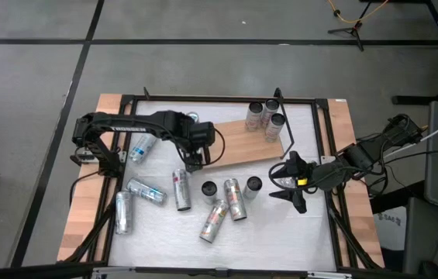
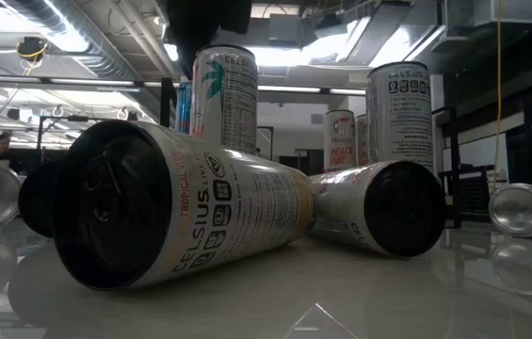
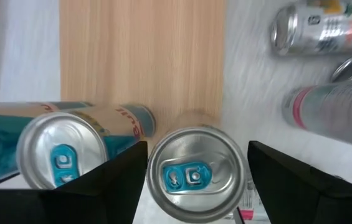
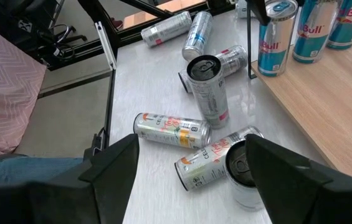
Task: Place canned beverage on shelf
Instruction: Put the blue soda can on the shelf aligned with the other blue soda can, then put the white-pink soda can on the shelf with the other white-pink soda can
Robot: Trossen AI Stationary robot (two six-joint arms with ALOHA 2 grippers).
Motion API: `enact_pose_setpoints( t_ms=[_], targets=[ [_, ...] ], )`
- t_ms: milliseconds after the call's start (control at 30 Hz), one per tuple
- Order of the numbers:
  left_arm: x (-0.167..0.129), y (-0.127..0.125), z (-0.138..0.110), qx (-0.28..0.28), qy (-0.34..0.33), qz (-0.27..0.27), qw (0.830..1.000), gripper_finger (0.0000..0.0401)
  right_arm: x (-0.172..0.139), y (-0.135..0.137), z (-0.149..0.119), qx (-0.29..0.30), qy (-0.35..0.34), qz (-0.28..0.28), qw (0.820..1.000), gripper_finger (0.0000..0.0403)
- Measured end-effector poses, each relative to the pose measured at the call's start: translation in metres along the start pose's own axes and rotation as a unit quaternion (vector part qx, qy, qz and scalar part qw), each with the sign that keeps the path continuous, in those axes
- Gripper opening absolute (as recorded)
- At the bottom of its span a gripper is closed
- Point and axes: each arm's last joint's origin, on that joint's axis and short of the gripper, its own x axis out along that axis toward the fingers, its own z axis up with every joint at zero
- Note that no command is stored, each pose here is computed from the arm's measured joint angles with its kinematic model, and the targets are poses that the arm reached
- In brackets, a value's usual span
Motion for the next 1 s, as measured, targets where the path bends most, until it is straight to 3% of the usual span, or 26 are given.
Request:
enact_pose_setpoints(
  t_ms=[533, 1000],
  targets=[
    [-0.038, 0.001, 0.016, -0.006, -0.065, -0.011, 0.998, 0.0267, 0.0, 0.0, 0.0, 0.0, 0.0, 0.0, 1.0, 0.0289],
    [-0.059, -0.01, 0.02, 0.008, -0.095, -0.07, 0.993, 0.0267, 0.0, 0.0, 0.0, -0.009, 0.001, -0.001, 1.0, 0.0289]
  ],
)
